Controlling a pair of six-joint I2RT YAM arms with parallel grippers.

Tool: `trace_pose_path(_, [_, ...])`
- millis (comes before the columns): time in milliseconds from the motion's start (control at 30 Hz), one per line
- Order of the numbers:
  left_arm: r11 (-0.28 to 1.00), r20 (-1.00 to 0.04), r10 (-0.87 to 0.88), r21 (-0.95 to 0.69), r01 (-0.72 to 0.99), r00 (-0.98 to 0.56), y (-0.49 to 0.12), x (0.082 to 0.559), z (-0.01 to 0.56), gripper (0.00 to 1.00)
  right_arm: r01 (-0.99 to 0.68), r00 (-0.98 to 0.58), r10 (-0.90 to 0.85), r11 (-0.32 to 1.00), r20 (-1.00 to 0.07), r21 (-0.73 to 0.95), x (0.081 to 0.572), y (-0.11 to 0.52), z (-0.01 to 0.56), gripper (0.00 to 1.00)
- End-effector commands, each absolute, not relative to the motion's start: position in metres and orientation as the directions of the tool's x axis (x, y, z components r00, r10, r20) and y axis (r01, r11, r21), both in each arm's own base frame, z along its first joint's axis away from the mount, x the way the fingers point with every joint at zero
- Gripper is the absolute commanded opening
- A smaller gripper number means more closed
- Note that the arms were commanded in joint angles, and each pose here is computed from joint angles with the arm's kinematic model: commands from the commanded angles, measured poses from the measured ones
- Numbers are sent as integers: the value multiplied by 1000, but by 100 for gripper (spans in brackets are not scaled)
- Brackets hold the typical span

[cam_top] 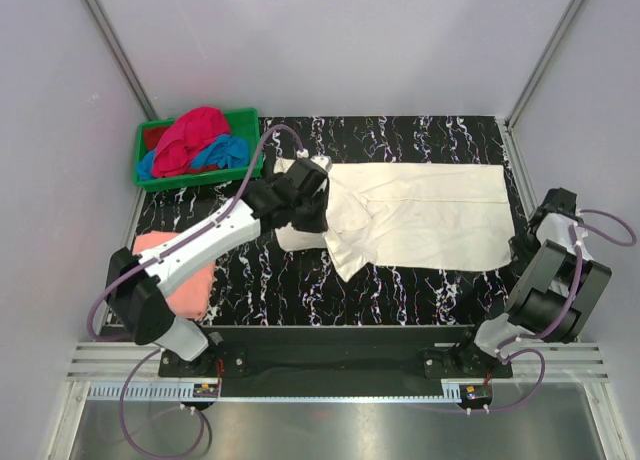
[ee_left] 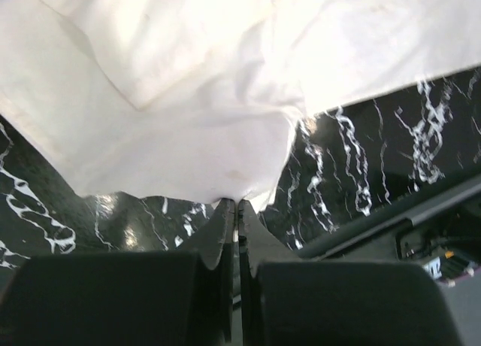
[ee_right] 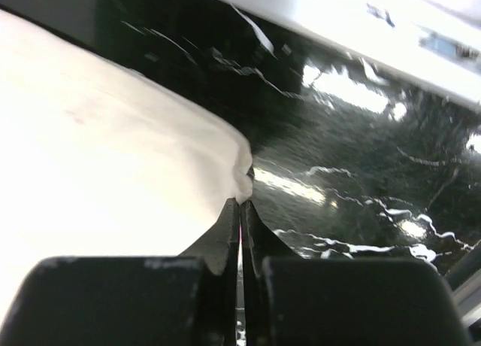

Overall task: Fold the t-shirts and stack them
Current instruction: Fold the tshirt

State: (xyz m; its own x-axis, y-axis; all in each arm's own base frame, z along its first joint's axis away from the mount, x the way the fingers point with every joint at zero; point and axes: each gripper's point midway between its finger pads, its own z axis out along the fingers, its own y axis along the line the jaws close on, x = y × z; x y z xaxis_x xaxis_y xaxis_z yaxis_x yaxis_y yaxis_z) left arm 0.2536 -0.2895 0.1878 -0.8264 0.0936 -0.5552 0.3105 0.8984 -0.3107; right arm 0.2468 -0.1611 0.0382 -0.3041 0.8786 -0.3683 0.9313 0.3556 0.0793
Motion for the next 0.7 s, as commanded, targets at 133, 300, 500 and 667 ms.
trace_pose_path(133, [899,-562,23,-350,263,-827,-277,309,198,0,903,-382,823,428,-420,19,280,-184,66,0])
trace_pose_path(300, [890,-564,-14,-383,247,-825,-277,336,203,0,891,-412,808,454,-421,0,297,-192,71,0])
trace_pose_path(500, [877,-556,-17,-407,255,-831,-289,362,205,0,875,-442,799,485,-408,2,326,-199,71,0])
trace_pose_path(667, [885,-541,-27,-405,232,-841,-291,382,200,0,858,-464,779,514,-422,5,352,-200,74,0])
